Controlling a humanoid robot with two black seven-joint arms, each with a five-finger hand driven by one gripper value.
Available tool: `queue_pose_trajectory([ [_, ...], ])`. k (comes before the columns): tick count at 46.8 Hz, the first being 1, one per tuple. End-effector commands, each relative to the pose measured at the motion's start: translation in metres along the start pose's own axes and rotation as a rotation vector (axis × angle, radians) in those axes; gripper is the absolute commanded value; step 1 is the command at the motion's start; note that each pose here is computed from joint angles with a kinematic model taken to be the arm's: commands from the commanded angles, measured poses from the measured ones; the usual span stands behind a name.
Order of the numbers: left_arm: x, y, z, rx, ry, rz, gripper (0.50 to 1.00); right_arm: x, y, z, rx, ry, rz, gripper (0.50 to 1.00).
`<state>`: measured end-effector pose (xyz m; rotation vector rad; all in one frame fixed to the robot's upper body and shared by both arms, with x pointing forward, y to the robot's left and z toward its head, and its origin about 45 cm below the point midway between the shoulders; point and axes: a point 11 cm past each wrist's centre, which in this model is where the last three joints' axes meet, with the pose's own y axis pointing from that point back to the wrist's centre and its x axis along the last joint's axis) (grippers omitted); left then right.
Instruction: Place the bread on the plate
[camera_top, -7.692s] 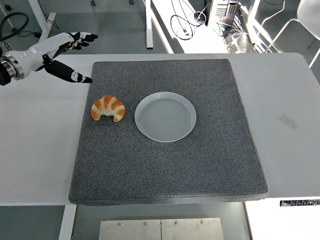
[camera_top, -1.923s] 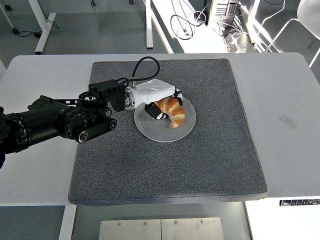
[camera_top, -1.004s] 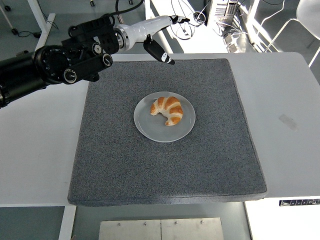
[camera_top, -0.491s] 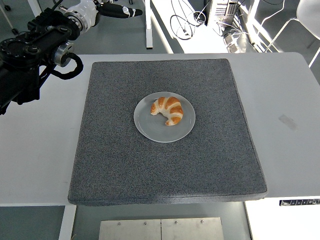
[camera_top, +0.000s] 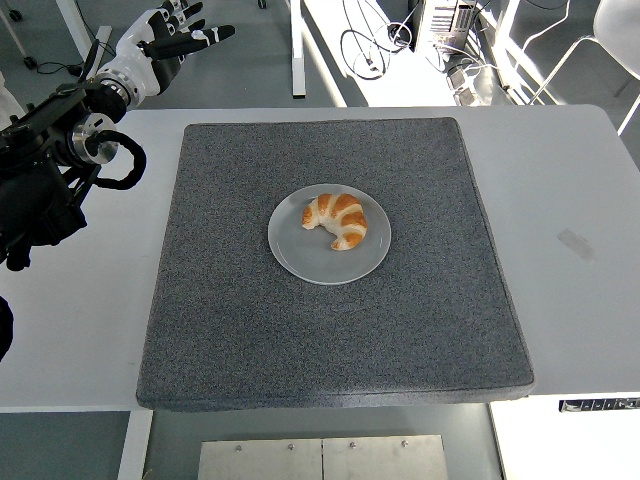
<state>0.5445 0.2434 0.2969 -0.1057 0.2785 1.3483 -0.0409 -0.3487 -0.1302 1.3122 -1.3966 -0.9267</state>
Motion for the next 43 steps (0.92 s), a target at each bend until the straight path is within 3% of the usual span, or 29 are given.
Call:
queue_pose_trajectory([
  [1,0.008,0.004,-0.013,0.023,0.070,0.024,0.983,0.000,0.000,0.000,0.000,-0.001,-0.001,1.000],
  [18,0.019,0.022,-0.065,0.036,0.333,-0.008,0.984,0.000,0.000,-0.002,0.003,0.000,0.000,1.000],
  [43,0.014,0.026,-0.079,0.045,0.369,-0.049,0.984,0.000,-0.001,-0.003,0.005,0.004,-0.001,1.000],
])
